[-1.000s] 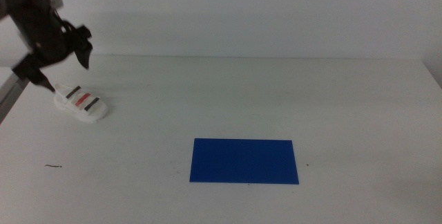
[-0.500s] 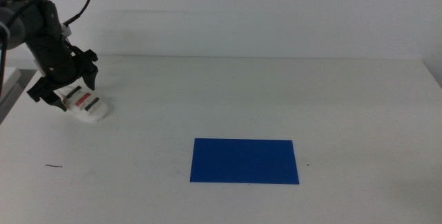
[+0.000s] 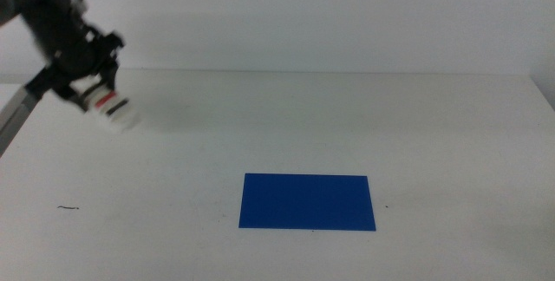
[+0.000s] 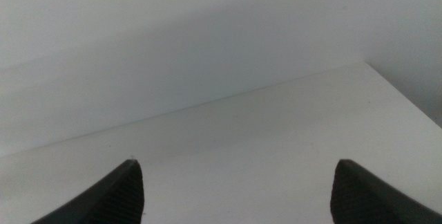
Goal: Use one arm to grab the shoe from the table and place it on the mat.
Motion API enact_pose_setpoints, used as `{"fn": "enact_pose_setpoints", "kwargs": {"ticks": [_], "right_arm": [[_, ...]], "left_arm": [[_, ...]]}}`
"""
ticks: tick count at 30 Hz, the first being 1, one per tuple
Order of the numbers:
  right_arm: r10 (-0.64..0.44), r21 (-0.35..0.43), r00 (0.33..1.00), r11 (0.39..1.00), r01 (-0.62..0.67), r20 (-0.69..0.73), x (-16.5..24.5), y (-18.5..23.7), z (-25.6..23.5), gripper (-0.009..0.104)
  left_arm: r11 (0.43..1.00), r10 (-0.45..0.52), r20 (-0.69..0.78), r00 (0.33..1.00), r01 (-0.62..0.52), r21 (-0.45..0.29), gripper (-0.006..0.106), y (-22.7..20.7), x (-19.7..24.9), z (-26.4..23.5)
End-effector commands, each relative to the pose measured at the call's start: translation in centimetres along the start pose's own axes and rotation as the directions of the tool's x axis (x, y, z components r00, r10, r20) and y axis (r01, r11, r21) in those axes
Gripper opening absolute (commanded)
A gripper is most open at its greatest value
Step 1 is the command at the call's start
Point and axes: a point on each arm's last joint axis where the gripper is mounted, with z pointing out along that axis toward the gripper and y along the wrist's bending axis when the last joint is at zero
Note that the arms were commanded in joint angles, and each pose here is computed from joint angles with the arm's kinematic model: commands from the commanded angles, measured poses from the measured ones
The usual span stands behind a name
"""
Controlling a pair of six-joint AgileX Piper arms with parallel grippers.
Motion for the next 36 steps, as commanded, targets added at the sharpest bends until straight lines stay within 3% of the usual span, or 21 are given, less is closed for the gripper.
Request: {"fn": "enact_pose_setpoints", "kwargs": {"ticks": [1,8,17,25,29,31,33,34,36], "right_arm": [[-0.009,-0.004,1.000,1.000,0.009,0.010,0.0,0.0,0.0,0.079],[-0.009,-0.004,1.000,1.000,0.009,0.010,0.0,0.0,0.0,0.079],[-0.009,-0.004,1.000,1.000,0.009,0.010,0.0,0.0,0.0,0.079],[-0.009,-0.004,1.000,1.000,0.009,0.010,0.0,0.0,0.0,0.079],[-0.009,-0.004,1.000,1.000,0.009,0.010,0.0,0.0,0.0,0.079],[-0.009,-0.004,1.000,1.000,0.009,0.010,0.0,0.0,0.0,0.079],[-0.009,-0.004,1.000,1.000,0.009,0.010,0.0,0.0,0.0,0.079],[-0.009,-0.004,1.000,1.000,0.009,0.010,0.0,0.0,0.0,0.079],[-0.009,-0.004,1.000,1.000,0.009,0.010,0.0,0.0,0.0,0.079]], "left_arm": [[1.000,0.014,0.026,1.000,-0.014,-0.004,-0.002,-1.2,2.7,-3.1],[0.990,0.122,0.049,0.991,-0.125,0.067,-0.002,-6.2,12.6,-6.8],[0.972,0.202,-0.032,0.979,-0.196,0.129,-0.002,-10.2,24.4,-6.6],[0.967,0.233,-0.080,0.969,-0.223,0.123,-0.002,-11.2,27.7,-4.6],[0.945,0.318,-0.090,0.944,-0.308,0.113,-0.002,-11.2,27.9,-3.8],[0.905,0.420,-0.095,0.902,-0.408,0.122,-0.002,-11.2,28.1,-3.6],[0.815,0.576,-0.086,0.813,-0.563,0.141,-0.002,-11.3,28.3,-3.2],[0.753,0.655,-0.079,0.751,-0.641,0.150,-0.002,-11.3,28.4,-3.0],[0.531,0.846,-0.050,0.532,-0.829,0.176,-0.002,-11.4,28.8,-2.5]]}}
